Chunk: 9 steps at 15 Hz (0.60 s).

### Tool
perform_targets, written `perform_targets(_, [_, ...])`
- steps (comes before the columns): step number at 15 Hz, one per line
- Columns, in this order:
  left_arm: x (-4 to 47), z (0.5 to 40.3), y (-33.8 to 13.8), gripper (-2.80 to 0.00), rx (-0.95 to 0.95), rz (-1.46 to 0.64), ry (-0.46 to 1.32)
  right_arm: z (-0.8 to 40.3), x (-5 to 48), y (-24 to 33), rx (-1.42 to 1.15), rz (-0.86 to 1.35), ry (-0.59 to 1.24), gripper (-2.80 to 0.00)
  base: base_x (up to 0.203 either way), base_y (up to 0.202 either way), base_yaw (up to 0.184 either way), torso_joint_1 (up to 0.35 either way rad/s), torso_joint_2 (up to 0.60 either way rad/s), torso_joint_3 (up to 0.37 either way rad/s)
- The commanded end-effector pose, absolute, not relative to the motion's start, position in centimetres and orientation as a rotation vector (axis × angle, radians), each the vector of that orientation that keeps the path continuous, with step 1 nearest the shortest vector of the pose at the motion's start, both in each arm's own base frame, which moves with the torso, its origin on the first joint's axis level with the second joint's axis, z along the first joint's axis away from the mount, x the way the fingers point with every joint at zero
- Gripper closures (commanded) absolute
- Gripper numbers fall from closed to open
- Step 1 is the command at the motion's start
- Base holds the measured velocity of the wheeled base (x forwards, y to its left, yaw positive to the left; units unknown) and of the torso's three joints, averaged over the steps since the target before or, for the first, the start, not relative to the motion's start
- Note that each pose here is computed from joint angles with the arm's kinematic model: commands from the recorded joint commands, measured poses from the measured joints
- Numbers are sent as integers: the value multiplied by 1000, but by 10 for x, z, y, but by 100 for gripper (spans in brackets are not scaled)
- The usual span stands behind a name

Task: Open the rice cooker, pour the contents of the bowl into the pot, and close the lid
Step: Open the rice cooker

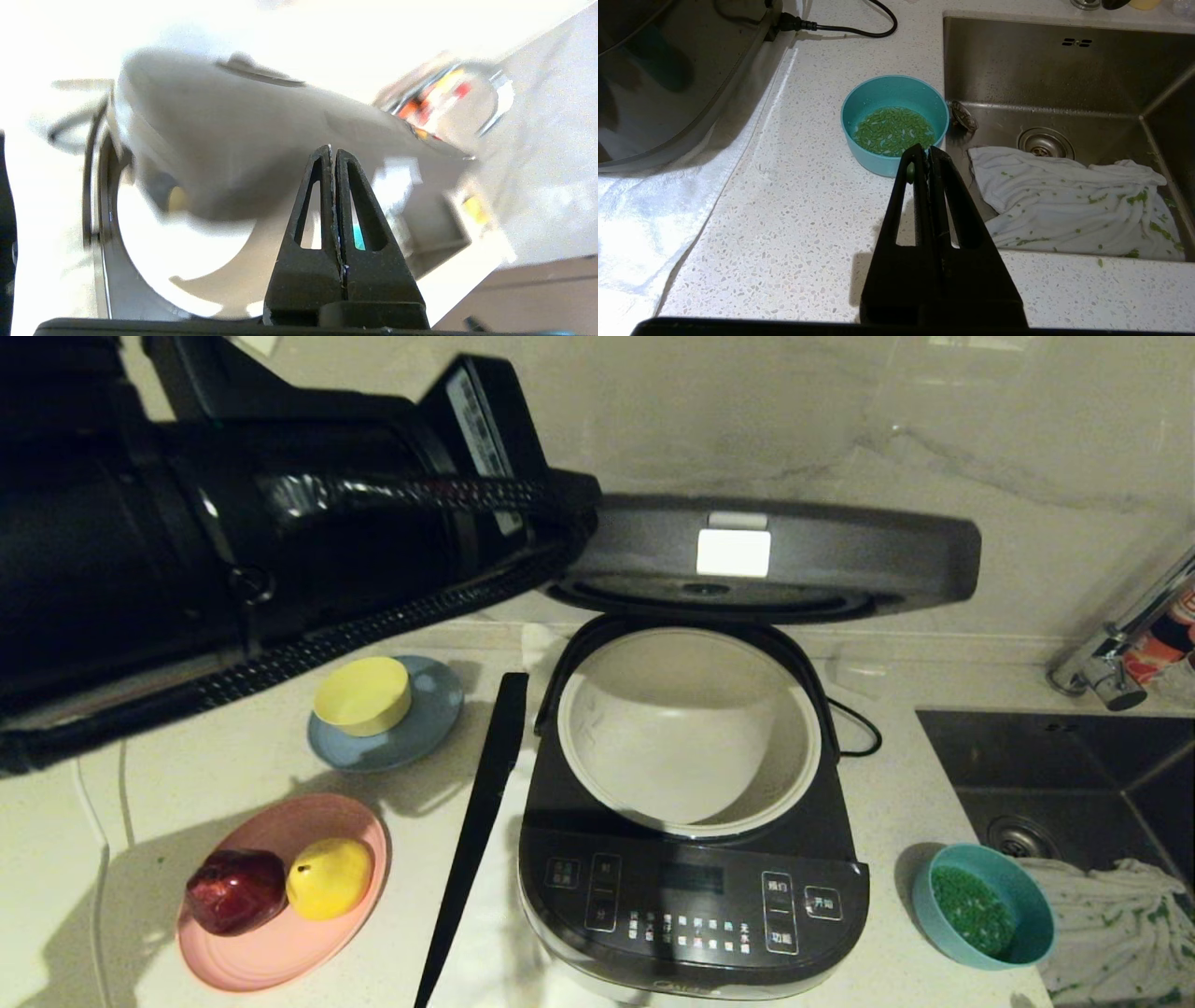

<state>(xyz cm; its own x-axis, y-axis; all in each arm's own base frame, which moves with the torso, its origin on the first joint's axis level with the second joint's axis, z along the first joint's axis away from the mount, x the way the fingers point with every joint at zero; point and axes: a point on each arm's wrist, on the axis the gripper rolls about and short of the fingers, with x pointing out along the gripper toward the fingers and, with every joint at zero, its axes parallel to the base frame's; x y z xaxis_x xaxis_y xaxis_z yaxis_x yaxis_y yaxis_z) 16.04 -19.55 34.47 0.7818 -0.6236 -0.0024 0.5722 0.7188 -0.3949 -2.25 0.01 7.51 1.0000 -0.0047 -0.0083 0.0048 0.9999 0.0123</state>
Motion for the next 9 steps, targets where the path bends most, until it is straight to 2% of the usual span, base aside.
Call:
perform_targets(1, [142,369,-172,0,-438,-683,50,75,-23,0,12,-5,8,0,0,0,0,0,0,0])
perform_targets(4, [119,374,-144,0,-413,-704,11,75,-23,0,12,-5,8,0,0,0,0,0,0,0])
perform_targets(9, [106,320,-139,0,-221,-840,260,75,-23,0,12,-5,8,0,0,0,0,0,0,0])
